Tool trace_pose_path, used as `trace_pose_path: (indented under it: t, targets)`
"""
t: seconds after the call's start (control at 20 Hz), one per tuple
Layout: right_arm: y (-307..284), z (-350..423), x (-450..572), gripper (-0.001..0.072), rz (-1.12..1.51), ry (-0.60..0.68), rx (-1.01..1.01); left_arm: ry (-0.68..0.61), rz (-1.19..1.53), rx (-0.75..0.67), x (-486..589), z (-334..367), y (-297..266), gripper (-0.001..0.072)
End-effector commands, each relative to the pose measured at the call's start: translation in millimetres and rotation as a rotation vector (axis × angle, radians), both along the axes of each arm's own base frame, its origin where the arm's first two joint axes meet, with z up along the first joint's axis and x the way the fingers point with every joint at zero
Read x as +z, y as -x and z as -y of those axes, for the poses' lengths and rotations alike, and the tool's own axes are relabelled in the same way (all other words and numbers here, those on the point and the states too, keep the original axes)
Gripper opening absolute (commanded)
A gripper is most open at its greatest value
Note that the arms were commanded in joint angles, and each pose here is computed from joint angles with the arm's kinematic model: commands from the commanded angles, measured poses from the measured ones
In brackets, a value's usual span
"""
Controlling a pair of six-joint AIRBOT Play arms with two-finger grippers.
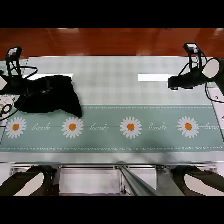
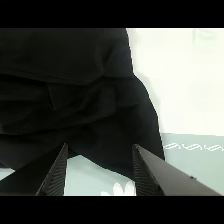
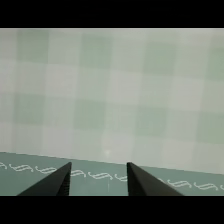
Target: Fold the shirts.
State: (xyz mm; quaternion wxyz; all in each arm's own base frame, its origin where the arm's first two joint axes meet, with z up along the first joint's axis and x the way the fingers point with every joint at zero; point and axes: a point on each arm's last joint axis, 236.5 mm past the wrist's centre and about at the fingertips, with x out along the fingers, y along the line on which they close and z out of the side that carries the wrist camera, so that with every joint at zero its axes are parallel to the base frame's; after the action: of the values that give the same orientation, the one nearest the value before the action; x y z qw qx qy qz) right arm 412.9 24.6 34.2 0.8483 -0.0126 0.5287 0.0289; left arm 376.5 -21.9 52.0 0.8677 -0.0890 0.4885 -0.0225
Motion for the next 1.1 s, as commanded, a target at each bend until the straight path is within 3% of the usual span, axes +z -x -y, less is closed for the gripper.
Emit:
trace_pose_path:
  t: [0.0, 0.9, 1.05]
  targets:
    - [0.0, -0.2, -0.2, 0.0410, -0.001, -0.001, 0.000, 0.000, -0.001, 0.000, -0.5, 0.1, 0.1, 0.0502]
    - [-0.4, -0.3, 0.0, 0.0410, 0.001, -0.001, 0.000, -0.001, 0.004, 0.001, 0.3, -0.2, -1.0, 0.0502]
    - [-20.9, -4.6, 11.8, 0.0410, 0.100, -0.027, -0.009, -0.003, 0.052, 0.009, 6.4, -1.7, -10.7, 0.0502]
